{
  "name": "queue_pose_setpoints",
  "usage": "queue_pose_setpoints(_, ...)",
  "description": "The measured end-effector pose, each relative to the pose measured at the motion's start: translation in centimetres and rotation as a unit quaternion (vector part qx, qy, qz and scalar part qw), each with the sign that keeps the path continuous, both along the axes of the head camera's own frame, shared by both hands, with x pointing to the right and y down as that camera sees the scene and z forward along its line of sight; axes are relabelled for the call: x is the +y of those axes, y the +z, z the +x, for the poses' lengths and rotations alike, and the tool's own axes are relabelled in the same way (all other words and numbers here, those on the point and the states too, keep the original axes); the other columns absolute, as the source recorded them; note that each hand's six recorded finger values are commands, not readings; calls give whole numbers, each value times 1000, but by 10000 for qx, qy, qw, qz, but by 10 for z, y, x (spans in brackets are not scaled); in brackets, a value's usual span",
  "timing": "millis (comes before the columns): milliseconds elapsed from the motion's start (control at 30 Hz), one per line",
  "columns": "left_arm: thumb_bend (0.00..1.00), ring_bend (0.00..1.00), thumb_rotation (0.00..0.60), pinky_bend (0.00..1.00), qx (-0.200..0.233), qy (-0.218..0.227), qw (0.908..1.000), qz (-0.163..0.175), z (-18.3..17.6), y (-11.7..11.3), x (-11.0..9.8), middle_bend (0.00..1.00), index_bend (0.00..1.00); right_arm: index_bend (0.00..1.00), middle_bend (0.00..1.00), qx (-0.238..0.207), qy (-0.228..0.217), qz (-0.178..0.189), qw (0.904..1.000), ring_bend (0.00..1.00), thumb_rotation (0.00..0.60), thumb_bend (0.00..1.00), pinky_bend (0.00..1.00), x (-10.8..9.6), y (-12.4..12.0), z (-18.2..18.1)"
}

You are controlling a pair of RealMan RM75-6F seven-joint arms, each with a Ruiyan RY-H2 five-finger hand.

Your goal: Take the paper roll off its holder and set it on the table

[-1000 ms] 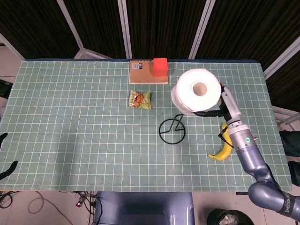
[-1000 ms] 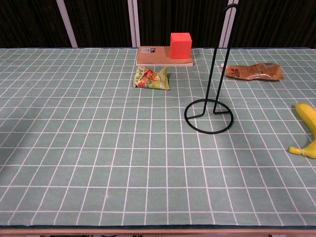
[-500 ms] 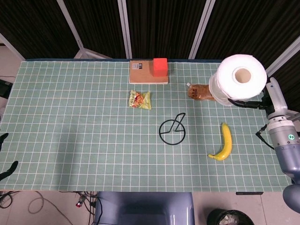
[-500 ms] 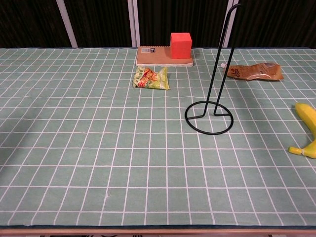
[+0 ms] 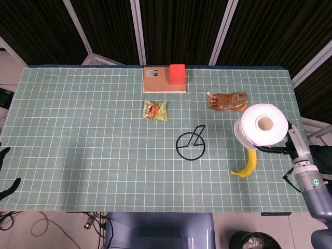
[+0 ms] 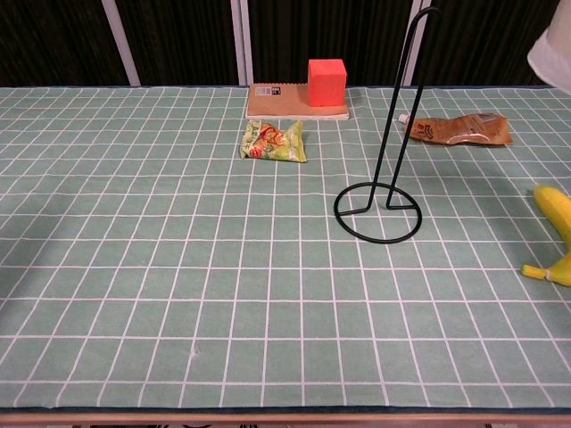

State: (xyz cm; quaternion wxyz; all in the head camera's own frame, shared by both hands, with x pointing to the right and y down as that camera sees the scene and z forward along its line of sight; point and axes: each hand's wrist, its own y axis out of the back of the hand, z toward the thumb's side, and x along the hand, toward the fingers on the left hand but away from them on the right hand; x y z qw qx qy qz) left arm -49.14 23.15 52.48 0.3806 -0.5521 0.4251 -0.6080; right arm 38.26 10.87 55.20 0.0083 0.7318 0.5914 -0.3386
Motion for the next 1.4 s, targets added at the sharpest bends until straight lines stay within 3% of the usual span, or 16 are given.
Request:
queue_pose_setpoints(367,224,0,600,32,-1,3,10000,-2,0,0,0,0,122,327,245,-408,-232,-844,9953,191,600,0,46,98,47,-9)
queue_pose_setpoints(667,223,0,600,32,24,-43,10000,39,-3,-2,-1,0,122,313,244,-1014,-537,-1215,9859,191,600,0,46,135,79,-60)
queue_pose_setpoints(1033,223,0,600,32,36,-27,10000,22,-3,-2,-1,0,122,300,245,-1361,-990,-1476,9746,189,600,0,46,142,105,-123)
queue_pose_setpoints(1400,223,0,600,32,44,-46,10000,17,-4,-2,-2,0,122,281,234,-1475,-1037,-1325,9746,168,600,0,42,113,129,-173)
